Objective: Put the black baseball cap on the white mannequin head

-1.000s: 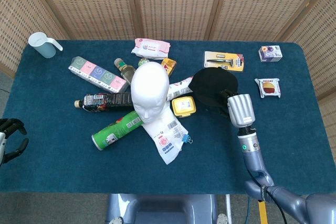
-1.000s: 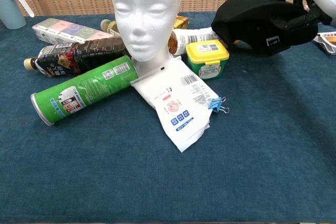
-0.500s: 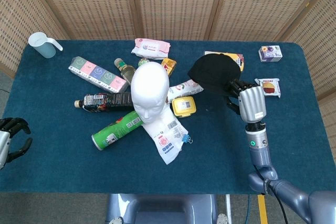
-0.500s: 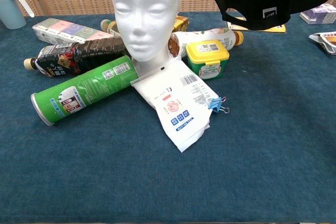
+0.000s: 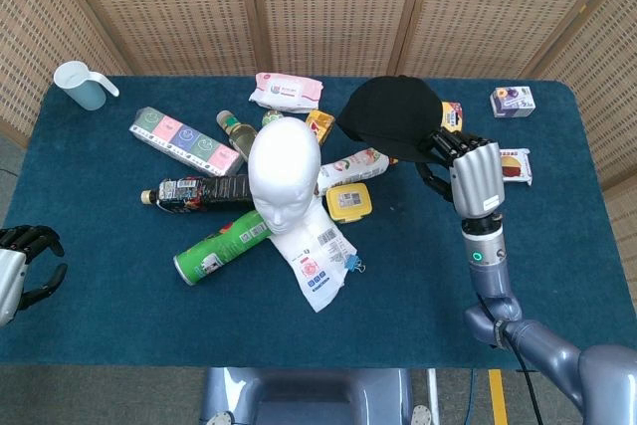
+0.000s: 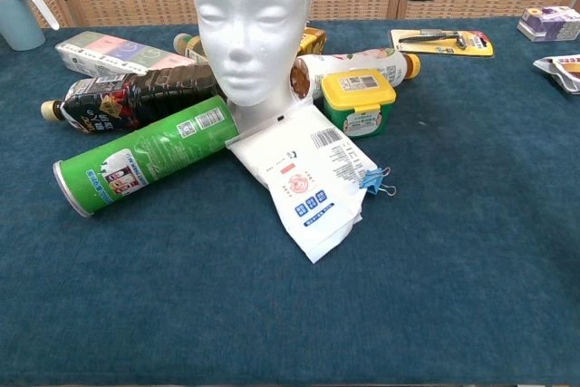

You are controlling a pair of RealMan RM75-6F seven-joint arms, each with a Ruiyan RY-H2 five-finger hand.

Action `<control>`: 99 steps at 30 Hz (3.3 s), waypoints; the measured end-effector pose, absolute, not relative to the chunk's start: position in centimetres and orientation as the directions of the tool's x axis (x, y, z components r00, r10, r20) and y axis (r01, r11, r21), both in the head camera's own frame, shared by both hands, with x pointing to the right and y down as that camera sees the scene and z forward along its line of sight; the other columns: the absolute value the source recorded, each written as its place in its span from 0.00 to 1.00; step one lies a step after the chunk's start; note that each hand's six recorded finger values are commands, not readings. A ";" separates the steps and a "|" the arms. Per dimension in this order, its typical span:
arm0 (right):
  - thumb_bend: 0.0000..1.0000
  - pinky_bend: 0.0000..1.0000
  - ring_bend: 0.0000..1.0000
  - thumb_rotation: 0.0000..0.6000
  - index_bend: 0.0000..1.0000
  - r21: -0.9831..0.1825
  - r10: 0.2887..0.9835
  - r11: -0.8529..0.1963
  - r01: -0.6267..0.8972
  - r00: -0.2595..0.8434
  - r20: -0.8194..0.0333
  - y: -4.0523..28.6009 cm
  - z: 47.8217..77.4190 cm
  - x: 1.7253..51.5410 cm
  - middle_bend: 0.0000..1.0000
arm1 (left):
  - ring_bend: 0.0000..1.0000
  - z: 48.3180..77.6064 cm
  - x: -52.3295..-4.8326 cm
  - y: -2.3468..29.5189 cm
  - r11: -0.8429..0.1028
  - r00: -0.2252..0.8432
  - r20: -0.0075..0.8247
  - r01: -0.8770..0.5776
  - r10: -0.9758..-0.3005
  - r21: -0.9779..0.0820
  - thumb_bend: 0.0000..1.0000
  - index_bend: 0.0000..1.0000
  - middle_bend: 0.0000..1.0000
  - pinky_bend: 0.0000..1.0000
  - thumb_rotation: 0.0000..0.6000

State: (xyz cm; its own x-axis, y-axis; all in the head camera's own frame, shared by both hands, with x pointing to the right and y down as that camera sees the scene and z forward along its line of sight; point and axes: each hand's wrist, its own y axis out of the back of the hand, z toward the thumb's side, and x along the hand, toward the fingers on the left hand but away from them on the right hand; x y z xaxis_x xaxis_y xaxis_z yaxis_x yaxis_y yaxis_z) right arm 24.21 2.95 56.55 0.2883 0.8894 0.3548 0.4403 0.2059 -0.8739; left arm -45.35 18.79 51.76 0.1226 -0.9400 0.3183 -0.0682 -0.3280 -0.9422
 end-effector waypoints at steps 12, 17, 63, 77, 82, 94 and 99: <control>0.43 0.87 0.75 1.00 0.66 -0.821 0.815 0.215 0.528 0.366 0.449 1.1 53.9 18.0 0.60 | 0.32 51.5 -46.0 19.4 -0.329 0.098 0.322 -0.064 -0.942 -0.942 0.32 0.50 0.40 0.33 1.00; 0.43 0.87 0.75 1.00 0.66 -0.831 0.791 0.197 0.521 0.416 0.448 0.3 53.6 15.0 0.61 | 0.32 51.3 -46.7 19.9 -0.333 0.076 0.328 -0.060 -0.942 -0.941 0.32 0.50 0.40 0.33 1.00; 0.43 0.87 0.75 1.00 0.68 -0.954 0.738 0.143 0.265 0.613 0.281 5.3 54.9 8.4 0.61 | 0.32 53.0 -47.5 20.4 -0.362 0.073 0.357 -0.091 -0.931 -0.928 0.32 0.50 0.40 0.33 1.00; 0.43 0.86 0.75 1.00 0.68 -0.969 0.758 0.135 0.209 0.608 0.237 6.2 55.2 6.9 0.61 | 0.32 53.7 -47.8 20.6 -0.379 0.076 0.372 -0.099 -0.925 -0.920 0.32 0.50 0.40 0.32 1.00; 0.43 0.86 0.75 1.00 0.68 -0.969 0.759 0.132 0.210 0.607 0.235 6.8 55.1 6.8 0.62 | 0.32 53.8 -47.8 20.6 -0.380 0.080 0.373 -0.100 -0.924 -0.920 0.32 0.50 0.40 0.32 1.00; 0.40 0.83 0.71 1.00 0.64 -0.976 0.752 0.106 0.190 0.627 0.203 8.2 55.6 6.6 0.58 | 0.32 53.8 -47.9 20.8 -0.380 0.078 0.373 -0.103 -0.924 -0.919 0.32 0.50 0.40 0.32 1.00; 0.34 0.79 0.66 1.00 0.53 -0.980 0.747 0.095 0.175 0.638 0.186 8.3 55.8 6.7 0.54 | 0.32 53.7 -48.0 20.9 -0.376 0.076 0.370 -0.104 -0.926 -0.921 0.32 0.50 0.40 0.31 1.00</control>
State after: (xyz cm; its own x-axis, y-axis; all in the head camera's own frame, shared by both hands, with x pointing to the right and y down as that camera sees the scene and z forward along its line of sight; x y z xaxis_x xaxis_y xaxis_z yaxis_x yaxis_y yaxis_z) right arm 6.67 8.30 55.77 0.6378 0.7474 0.1860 0.1749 0.0946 -0.9800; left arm -47.99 20.85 53.69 0.0759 -0.9261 0.3696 -0.1041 -0.3760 -0.9208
